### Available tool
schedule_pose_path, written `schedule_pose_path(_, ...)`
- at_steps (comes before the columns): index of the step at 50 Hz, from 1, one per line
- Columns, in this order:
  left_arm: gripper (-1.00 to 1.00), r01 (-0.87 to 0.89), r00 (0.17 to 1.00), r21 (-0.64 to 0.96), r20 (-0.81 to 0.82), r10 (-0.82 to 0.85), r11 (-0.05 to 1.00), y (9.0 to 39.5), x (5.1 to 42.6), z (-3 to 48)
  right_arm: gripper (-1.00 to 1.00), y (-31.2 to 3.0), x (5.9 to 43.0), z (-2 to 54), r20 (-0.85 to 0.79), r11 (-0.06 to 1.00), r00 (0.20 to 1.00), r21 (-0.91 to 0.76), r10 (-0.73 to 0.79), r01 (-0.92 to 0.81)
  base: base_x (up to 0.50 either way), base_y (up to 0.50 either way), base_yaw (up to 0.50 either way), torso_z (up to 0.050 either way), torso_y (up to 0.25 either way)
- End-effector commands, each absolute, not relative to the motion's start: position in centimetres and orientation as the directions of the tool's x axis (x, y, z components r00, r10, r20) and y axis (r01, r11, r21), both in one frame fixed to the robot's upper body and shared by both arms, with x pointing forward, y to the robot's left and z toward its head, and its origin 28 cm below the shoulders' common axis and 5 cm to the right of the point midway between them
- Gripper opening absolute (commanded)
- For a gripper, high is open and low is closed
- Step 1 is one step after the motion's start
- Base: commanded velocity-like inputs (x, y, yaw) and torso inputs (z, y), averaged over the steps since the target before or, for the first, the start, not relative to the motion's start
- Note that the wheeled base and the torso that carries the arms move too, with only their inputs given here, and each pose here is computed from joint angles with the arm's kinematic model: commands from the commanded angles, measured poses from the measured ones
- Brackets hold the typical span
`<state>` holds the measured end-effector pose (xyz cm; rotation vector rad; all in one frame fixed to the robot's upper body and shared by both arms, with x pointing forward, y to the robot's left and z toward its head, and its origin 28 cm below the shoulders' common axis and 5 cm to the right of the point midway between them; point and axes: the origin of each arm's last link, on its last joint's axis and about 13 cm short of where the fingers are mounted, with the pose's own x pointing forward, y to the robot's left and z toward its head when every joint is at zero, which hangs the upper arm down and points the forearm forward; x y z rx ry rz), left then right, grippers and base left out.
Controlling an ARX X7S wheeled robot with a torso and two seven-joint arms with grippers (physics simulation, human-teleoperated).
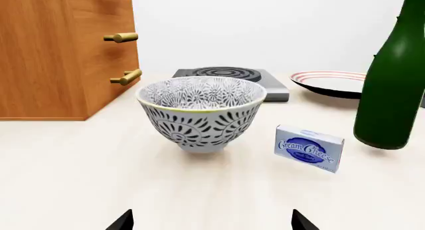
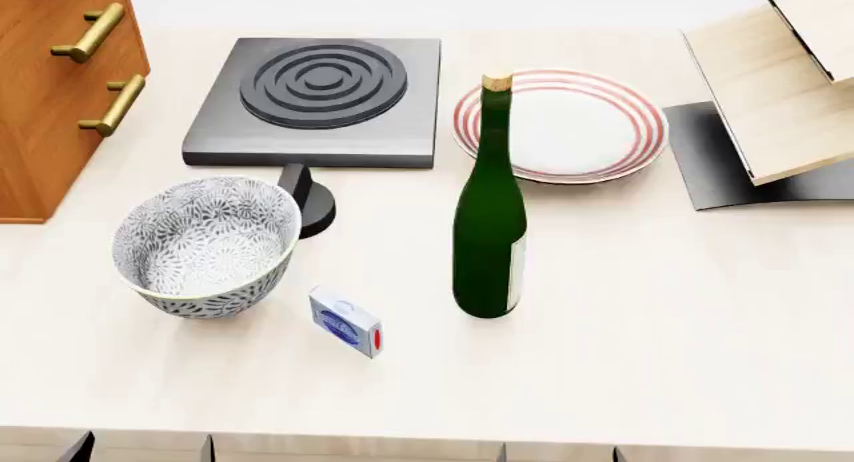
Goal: Put the bowl on the top of the cabinet.
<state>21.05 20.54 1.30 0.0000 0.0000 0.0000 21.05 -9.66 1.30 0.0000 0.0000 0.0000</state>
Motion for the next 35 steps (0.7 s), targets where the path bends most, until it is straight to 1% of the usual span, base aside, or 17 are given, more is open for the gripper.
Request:
schedule_pose_path(1, 1.0, 0.0, 1.0, 0.0, 0.0, 0.0, 1.0, 20.5, 21.0, 1.4, 1.0, -9.6, 21.0, 1.4, 0.0, 1.0, 1.0, 0.0, 0.0, 0.0, 0.0, 0.0, 0.0, 0.0, 0.0)
schedule_pose_path(8, 1.0, -0.019, 1.0, 0.007, 0.013, 0.019, 1.0, 20.5, 21.3, 1.4, 1.0, -9.4, 21.4, 2.1, 0.034, 0.999, 0.999, -0.037, -0.016, 0.017, 0.0, 0.0, 0.0, 0.0, 0.0)
schedule_pose_path(10, 1.0, -0.008, 1.0, -0.004, 0.021, 0.008, 1.0, 20.4, 21.3, 1.9, 1.0, -9.5, 21.3, 3.0, 0.061, 0.999, 0.998, -0.039, 0.005, -0.003, 0.0, 0.0, 0.0, 0.0, 0.0)
schedule_pose_path(13, 1.0, -0.016, 0.998, -0.001, 0.054, 0.016, 1.0, 20.4, 21.3, 3.1, 1.0, -9.8, 21.4, 4.3, 0.082, 1.0, 0.997, -0.021, -0.003, 0.005, 0.0, 0.0, 0.0, 0.0, 0.0)
schedule_pose_path(14, 1.0, -0.026, 0.994, 0.015, 0.103, 0.024, 1.0, 20.5, 21.4, 5.7, 1.0, -9.9, 21.4, 6.7, 0.144, 1.0, 0.989, -0.028, -0.01, 0.014, 0.0, 0.0, 0.0, 0.0, 0.0)
schedule_pose_path(19, 1.0, -0.03, 0.987, 0.023, 0.16, 0.026, 0.999, 20.4, 21.2, 8.0, 1.0, -9.8, 21.3, 8.9, 0.2, 0.998, 0.98, -0.053, -0.007, 0.018, 0.0, 0.0, 0.0, 0.0, 0.0)
schedule_pose_path(20, 1.0, -0.046, 0.975, 0.055, 0.222, 0.033, 0.997, 20.2, 21.2, 11.1, 1.0, -9.9, 21.3, 12.1, 0.272, 0.998, 0.962, -0.065, -0.001, 0.019, 0.0, 0.0, 0.0, 0.0, 0.0)
schedule_pose_path(21, 1.0, -0.045, 0.966, 0.051, 0.258, 0.031, 0.998, 20.2, 20.9, 12.0, 1.0, -9.9, 21.2, 12.4, 0.278, 0.998, 0.961, -0.064, 0.0, 0.019, 0.0, 0.0, 0.0, 0.0, 0.0)
schedule_pose_path(35, 1.0, -0.051, 0.961, 0.054, 0.274, 0.034, 0.997, 20.2, 20.6, 12.4, 1.0, -9.9, 21.2, 12.6, 0.288, 0.997, 0.958, -0.072, 0.004, 0.018, 0.0, 0.0, 0.0, 0.0, 0.0)
